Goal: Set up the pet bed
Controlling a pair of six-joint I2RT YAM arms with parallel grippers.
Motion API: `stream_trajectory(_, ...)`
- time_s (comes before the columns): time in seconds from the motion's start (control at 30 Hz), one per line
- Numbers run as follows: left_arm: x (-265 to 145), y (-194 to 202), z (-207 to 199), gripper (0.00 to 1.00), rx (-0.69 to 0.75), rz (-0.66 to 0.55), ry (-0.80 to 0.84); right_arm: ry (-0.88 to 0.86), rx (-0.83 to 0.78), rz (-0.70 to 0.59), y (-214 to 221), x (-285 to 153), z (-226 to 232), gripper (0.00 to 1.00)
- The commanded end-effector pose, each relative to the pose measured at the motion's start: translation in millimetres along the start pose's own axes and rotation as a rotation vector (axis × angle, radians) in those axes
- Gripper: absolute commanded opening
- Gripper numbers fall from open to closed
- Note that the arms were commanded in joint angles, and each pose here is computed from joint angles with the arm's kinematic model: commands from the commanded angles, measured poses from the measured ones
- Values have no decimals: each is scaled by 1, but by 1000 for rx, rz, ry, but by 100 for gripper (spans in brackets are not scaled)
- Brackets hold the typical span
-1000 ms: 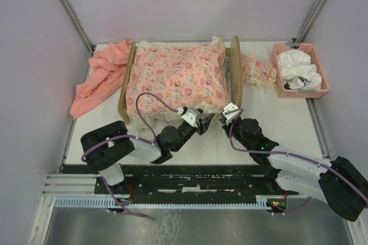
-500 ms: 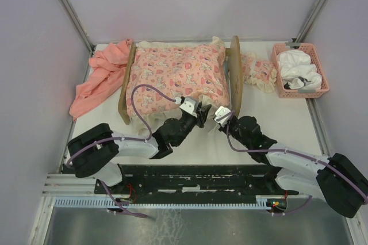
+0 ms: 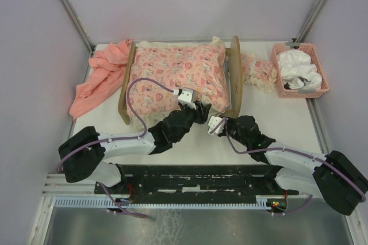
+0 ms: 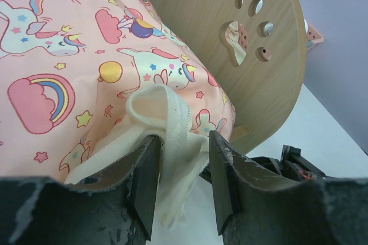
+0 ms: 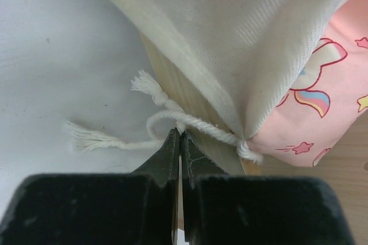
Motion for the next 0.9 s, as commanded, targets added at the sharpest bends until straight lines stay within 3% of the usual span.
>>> stream_trajectory(0.0, -10, -24, 2, 48, -83, -15, 2, 1, -74, -42, -12, 0, -8, 2)
stream_trajectory(0.13, -31, -24, 7, 53, -48, -23, 47, -44, -82, -41, -14, 4, -3, 2)
stream_trajectory(0.33, -69, 9, 15, 52, 191, -92, 201, -54, -77, -48, -14, 4, -2, 2)
stream_trajectory(0.53, -69, 56, -6, 49, 599, -34, 369, -78, -67, -69, -18, 3, 0, 2)
stream_trajectory(0.7, -51, 71, -9, 51, 856, -61, 339, -93, -66, -72, -19, 2, 2, 2)
stream_trajectory(0.87, -35, 61, -6, 54, 941, -175, 236, -127, -60, -77, -23, 2, 6, 2)
Point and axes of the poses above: each gripper's point midway between its finger pads, its own x axis out along the fingers, its own z axis along the line the jaws close on, y = z × x, the point moved 2 cm from there along -x, back along the fingers, and after that the axes turned 14 degrees about x, right-handed, at the moved point
